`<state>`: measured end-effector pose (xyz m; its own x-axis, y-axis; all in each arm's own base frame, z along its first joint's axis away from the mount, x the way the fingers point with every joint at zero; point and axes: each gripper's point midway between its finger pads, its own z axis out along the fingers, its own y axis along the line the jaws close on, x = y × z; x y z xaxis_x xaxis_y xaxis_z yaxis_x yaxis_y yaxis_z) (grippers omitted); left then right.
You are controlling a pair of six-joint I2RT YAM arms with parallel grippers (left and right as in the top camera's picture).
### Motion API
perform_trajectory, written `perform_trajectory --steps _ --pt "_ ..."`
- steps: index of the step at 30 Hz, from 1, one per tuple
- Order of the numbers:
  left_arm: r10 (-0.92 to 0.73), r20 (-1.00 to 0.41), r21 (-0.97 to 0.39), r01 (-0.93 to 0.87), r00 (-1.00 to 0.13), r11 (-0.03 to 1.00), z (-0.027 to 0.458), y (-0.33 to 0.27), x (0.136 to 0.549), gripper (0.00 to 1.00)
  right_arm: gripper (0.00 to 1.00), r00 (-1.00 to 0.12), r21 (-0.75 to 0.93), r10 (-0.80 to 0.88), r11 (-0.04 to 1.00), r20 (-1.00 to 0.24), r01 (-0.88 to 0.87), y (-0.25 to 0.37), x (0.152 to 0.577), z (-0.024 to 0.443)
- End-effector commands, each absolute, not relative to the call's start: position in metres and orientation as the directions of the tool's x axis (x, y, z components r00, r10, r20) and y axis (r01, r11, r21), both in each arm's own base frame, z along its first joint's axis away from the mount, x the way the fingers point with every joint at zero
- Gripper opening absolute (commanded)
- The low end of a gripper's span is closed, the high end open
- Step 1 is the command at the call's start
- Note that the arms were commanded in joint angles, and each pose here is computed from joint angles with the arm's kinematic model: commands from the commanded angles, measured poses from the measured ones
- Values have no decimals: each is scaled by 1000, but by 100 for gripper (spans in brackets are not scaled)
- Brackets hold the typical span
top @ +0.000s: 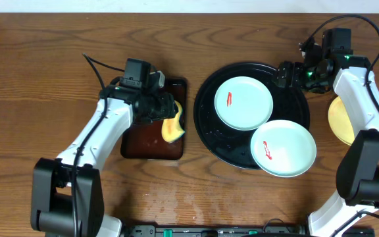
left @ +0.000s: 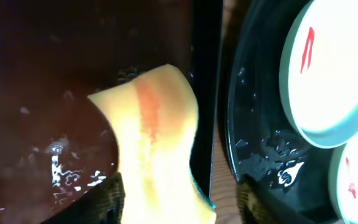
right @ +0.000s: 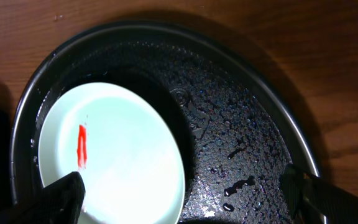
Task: Clean dirty plates on tray and stack at the side
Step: 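Rub the sponge back and forth in the water tray, left gripper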
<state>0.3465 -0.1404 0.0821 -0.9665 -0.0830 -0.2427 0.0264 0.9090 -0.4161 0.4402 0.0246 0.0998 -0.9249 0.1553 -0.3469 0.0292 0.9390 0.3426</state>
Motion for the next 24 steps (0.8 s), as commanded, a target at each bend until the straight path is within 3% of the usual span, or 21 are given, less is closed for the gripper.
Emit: perform_trajectory --steps 1,5,24 --pt "-28 -277 -302 60 -960 952 76 -140 341 57 99 -911 343 149 939 -384 9 27 445 115" --pt "-26 -300 -191 34 -954 981 71 -134 340 56 99 -911 343 149 939 -384 9 27 445 115" --pt "-36 -289 -218 30 -957 975 55 -149 329 50 99 -911 343 149 939 -384 9 27 445 115"
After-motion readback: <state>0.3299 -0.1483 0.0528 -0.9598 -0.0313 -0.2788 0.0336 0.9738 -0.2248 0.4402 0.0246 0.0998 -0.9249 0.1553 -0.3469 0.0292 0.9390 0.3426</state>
